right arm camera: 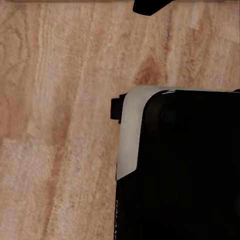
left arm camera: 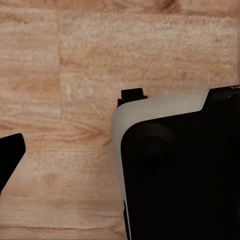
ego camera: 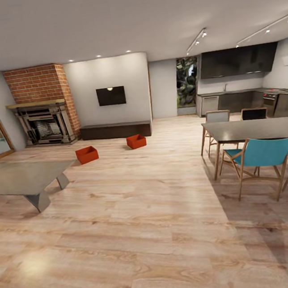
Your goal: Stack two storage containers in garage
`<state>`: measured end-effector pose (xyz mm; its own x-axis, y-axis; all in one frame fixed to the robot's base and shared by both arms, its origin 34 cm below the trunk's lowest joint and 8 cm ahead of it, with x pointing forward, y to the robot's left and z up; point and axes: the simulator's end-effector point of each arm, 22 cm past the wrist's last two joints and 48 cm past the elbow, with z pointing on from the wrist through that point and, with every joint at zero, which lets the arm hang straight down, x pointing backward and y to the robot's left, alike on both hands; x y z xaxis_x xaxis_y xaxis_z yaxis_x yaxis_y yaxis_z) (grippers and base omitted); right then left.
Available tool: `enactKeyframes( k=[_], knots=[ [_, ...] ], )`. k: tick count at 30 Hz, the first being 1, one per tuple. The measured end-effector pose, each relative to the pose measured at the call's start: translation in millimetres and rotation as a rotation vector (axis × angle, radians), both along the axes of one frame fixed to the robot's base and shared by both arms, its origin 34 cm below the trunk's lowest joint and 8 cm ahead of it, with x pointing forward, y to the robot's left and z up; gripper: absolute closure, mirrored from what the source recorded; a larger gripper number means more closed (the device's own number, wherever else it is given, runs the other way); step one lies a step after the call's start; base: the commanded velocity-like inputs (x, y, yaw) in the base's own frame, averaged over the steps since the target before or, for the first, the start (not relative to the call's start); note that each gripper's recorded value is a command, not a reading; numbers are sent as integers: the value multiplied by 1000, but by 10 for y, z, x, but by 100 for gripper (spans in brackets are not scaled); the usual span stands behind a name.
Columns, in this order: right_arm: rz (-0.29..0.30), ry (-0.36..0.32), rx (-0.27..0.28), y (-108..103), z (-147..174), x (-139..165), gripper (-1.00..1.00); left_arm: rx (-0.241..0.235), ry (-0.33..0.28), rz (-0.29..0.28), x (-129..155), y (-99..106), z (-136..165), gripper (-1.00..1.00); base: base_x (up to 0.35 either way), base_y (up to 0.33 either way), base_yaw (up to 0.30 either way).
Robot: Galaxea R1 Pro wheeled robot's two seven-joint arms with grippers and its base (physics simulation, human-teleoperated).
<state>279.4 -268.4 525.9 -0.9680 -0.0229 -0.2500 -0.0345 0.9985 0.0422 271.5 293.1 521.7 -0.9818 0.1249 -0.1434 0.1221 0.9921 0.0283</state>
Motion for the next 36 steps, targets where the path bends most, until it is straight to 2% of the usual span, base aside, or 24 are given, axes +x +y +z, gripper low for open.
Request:
enactKeyframes(
  k=[12, 21, 36],
  knots=[
    [0, 0, 0, 0, 0, -1, -100, 0, 0, 0, 0, 0, 0, -100, 346, -84, 15],
    [0, 3, 0, -1, -5, -12, -100, 0, 3, 0, -13, 0, -5, -100, 346, -84, 154],
    [0, 4, 1, 1, -6, -15, -100, 0, 4, 0, -15, 0, -5, -100, 346, -83, 7]
  ],
)
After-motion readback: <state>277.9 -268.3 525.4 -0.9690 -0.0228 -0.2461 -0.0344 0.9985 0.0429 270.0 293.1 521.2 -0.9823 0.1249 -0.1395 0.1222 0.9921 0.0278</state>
